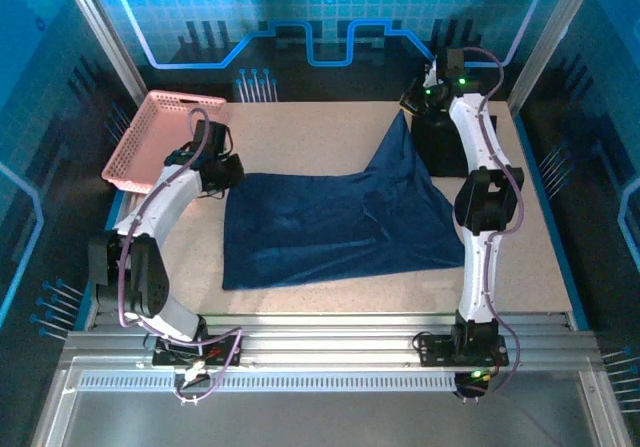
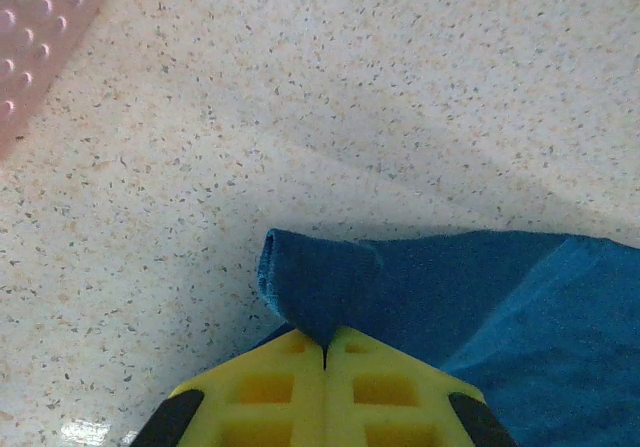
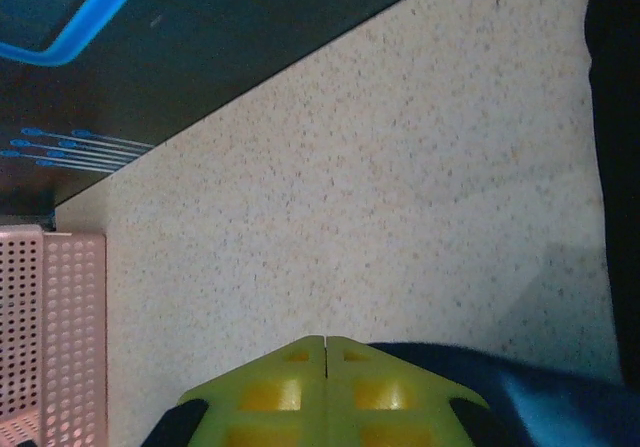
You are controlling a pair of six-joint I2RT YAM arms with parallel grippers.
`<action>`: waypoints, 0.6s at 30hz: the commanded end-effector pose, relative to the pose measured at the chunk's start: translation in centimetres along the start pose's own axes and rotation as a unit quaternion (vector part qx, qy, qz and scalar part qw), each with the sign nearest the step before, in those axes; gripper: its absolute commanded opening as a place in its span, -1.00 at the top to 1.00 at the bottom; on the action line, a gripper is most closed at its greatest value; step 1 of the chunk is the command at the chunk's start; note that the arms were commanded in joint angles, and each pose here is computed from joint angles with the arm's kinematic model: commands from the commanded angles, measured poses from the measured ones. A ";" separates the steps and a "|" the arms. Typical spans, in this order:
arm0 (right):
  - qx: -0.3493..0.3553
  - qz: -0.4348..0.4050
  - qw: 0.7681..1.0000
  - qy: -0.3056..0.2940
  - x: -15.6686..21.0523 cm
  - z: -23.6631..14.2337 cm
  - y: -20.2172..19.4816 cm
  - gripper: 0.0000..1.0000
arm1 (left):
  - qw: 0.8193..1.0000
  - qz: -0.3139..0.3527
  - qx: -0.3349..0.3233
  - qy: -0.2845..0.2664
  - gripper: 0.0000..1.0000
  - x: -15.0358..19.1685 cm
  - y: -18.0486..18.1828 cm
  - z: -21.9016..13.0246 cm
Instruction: Fold and stack the t-shirts
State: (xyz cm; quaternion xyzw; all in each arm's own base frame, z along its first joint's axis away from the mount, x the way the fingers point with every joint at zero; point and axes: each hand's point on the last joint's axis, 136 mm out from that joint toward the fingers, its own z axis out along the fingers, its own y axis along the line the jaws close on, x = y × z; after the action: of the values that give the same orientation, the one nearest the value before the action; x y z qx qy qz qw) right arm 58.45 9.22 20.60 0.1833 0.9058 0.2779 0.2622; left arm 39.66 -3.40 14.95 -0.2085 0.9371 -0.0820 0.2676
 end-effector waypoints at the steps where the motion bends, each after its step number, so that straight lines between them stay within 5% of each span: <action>1: -0.013 0.022 1.000 0.007 1.2 -3.2 1.7 1.00 | 1.000 0.013 0.010 0.004 1.00 0.7 0.3 -0.9; 18: -0.002 0.079 0.996 0.039 9.2 -11.2 -2.3 1.00 | 1.000 0.024 0.005 -0.007 1.00 3.1 3.1 -2.2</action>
State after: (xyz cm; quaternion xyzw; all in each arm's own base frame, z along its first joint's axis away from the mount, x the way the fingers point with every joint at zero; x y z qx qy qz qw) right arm 45.67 7.58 23.41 0.2331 0.9040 0.2885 0.2126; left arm 35.36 -2.15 14.20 -0.2017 0.9393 -0.0794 0.2658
